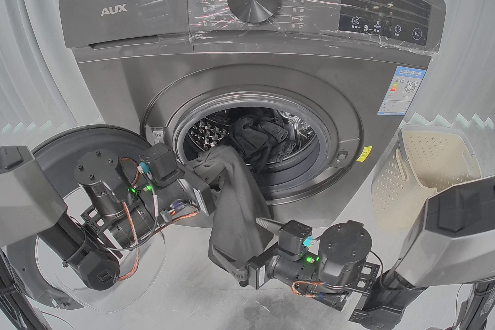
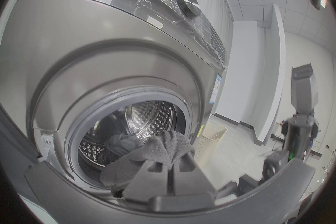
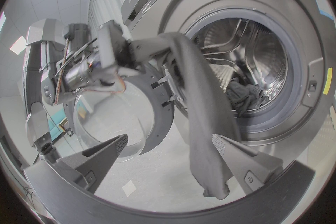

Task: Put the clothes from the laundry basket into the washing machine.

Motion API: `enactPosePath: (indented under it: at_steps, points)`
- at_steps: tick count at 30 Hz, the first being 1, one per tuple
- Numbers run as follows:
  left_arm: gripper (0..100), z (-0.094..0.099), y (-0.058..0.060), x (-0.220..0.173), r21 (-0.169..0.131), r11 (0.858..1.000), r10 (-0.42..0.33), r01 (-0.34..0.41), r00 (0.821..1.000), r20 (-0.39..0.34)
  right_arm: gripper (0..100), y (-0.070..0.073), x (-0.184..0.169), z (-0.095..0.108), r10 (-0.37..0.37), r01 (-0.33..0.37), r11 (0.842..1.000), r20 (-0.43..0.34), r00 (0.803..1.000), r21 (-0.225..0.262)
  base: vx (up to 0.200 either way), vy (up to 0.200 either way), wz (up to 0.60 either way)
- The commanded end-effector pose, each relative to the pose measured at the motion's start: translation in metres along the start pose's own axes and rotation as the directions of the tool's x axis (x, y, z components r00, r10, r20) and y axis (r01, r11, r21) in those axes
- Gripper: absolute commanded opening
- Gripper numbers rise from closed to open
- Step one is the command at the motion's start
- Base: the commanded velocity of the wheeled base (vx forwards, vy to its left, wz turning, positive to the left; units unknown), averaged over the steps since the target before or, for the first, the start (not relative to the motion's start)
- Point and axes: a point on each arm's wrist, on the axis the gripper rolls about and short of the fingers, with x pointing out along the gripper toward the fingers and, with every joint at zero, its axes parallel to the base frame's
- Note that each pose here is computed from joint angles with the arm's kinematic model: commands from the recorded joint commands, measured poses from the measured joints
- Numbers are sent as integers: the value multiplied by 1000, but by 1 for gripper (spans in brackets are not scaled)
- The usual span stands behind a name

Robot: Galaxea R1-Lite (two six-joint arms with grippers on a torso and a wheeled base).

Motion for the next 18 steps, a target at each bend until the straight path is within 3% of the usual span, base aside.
enactPosePath:
  at_steps: [1,6,10,18]
  points:
    - [0,1,4,11,-3,1000,15,-15,1000,25,100,2,7,-24,31,-31,999,-59,998,-7,0,0,0]
    - [0,1,4,13,-4,1000,15,-15,999,29,100,7,13,-27,71,-71,997,-52,996,-3,0,0,0]
    - [0,0,4,14,-3,1000,14,-14,1000,28,100,3,33,-27,79,-79,997,-25,997,3,0,0,0]
    - [0,2,5,12,-1,1000,19,-19,999,34,100,-37,71,-38,-38,38,999,-6,999,5,0,0,0]
